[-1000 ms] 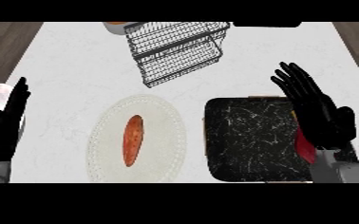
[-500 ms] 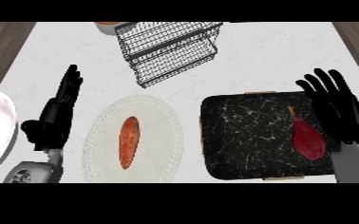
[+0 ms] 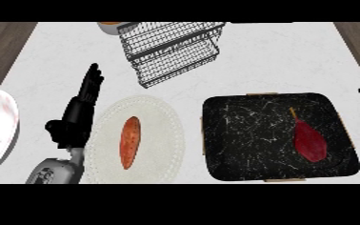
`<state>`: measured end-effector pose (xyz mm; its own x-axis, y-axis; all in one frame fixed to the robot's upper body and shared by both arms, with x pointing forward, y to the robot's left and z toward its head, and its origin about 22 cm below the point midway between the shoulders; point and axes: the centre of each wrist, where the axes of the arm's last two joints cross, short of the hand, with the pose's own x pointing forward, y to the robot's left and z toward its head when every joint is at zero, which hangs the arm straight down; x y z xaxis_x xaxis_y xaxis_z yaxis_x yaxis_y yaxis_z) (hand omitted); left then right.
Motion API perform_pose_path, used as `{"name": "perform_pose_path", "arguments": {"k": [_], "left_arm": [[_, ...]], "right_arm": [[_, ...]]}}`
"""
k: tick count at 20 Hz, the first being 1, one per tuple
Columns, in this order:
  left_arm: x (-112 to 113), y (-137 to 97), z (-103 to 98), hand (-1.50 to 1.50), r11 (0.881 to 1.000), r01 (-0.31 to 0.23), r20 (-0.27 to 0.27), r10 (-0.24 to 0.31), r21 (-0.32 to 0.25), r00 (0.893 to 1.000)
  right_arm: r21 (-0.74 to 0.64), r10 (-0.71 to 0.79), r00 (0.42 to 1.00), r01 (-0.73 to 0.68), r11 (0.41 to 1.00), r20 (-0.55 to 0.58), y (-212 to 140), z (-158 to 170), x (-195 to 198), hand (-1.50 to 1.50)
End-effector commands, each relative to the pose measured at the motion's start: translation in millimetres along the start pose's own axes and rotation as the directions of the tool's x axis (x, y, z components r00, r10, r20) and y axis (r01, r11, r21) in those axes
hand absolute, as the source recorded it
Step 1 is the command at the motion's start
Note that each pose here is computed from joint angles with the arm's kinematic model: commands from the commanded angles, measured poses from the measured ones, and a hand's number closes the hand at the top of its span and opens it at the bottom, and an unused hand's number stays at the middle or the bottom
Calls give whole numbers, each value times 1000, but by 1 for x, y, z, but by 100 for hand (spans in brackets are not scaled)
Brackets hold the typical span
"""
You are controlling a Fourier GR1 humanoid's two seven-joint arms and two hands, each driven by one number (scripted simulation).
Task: Pick the pear from the tray and place it in the tiered basket
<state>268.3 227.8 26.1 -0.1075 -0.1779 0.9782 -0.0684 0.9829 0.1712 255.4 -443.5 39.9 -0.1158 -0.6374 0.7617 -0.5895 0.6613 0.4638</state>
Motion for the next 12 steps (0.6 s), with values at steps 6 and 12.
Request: {"name": "perform_pose_path", "arguments": {"k": [6, 12], "left_arm": [[3, -6, -3, 0, 1000, 8, -9, -8, 7, 1000], [5, -23, -2, 0, 1000, -2, -15, 2, -10, 1000]], "right_arm": [[383, 597, 795, -522, 763, -106, 34, -27, 175, -150], [464, 832, 547, -715, 523, -96, 84, -53, 221, -150]]}}
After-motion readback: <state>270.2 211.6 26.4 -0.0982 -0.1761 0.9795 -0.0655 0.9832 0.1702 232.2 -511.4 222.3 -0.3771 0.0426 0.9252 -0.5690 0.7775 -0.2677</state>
